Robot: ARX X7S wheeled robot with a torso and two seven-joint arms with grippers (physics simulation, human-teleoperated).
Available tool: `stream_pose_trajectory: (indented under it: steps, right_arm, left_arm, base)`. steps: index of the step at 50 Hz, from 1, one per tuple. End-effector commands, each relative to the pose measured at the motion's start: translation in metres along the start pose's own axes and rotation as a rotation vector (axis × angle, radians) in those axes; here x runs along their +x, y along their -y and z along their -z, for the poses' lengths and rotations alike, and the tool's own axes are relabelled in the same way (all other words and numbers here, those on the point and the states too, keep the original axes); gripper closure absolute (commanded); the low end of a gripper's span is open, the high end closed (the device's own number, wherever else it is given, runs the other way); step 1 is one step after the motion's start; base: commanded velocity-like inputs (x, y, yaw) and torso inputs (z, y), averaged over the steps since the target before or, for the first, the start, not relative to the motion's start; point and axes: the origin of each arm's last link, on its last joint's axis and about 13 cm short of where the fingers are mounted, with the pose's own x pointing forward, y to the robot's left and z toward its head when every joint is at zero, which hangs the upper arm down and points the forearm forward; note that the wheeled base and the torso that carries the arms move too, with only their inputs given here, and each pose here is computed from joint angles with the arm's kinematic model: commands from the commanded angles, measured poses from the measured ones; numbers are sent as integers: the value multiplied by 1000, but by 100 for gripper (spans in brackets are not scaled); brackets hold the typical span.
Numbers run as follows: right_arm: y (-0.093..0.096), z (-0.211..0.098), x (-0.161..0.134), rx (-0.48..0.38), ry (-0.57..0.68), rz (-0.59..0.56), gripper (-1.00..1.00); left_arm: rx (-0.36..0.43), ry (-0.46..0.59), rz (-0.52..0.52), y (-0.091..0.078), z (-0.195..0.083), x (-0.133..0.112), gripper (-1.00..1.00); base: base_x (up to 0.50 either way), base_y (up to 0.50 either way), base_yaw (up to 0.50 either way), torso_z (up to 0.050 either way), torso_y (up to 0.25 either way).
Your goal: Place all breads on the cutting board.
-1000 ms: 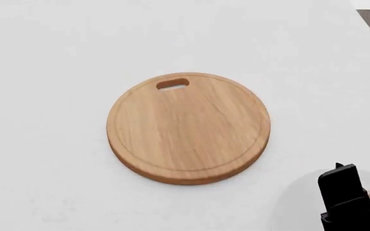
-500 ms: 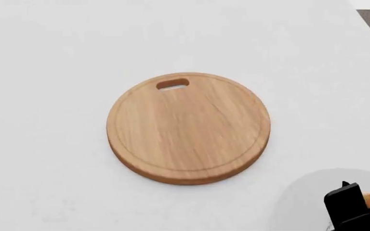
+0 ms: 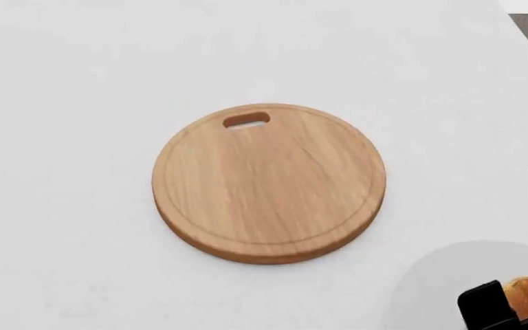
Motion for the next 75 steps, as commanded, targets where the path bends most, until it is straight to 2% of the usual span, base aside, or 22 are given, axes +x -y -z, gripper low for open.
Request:
stream_pose_trajectory:
  steps: [1, 27, 40, 55, 56, 65, 75]
  right_arm:
    - [-1, 2, 19, 1, -16, -23, -100]
    - [0, 14, 40, 11, -66, -22, -100]
    - [5, 24, 45, 46, -105, -8, -100]
    - [2, 32, 51, 31, -136, -9, -100]
    - [2, 32, 50, 27, -133, -6, 100]
    - [0, 15, 33, -15, -67, -6, 100]
    - [-20, -20, 8, -150, 54, -72, 100]
  left_arm:
    - [-22, 19, -8, -2, -1, 1, -100]
    - [-23, 17, -6, -2, -1, 1, -100]
    - [-22, 19, -12, -2, -1, 1, -100]
    - [-23, 19, -15, -2, -1, 1, -100]
    - [-23, 19, -15, -2, -1, 1, -100]
    - [-26, 23, -15, -2, -1, 1, -100]
    - [-33, 30, -17, -1, -1, 2, -100]
  base:
    - [0, 0, 0, 0, 0]
    - [0, 0, 0, 0, 0]
    - [0, 0, 0, 0, 0]
    - [0, 0, 0, 0, 0]
    - [0, 0, 0, 0, 0]
    - [0, 0, 0, 0, 0]
    - [0, 0, 0, 0, 0]
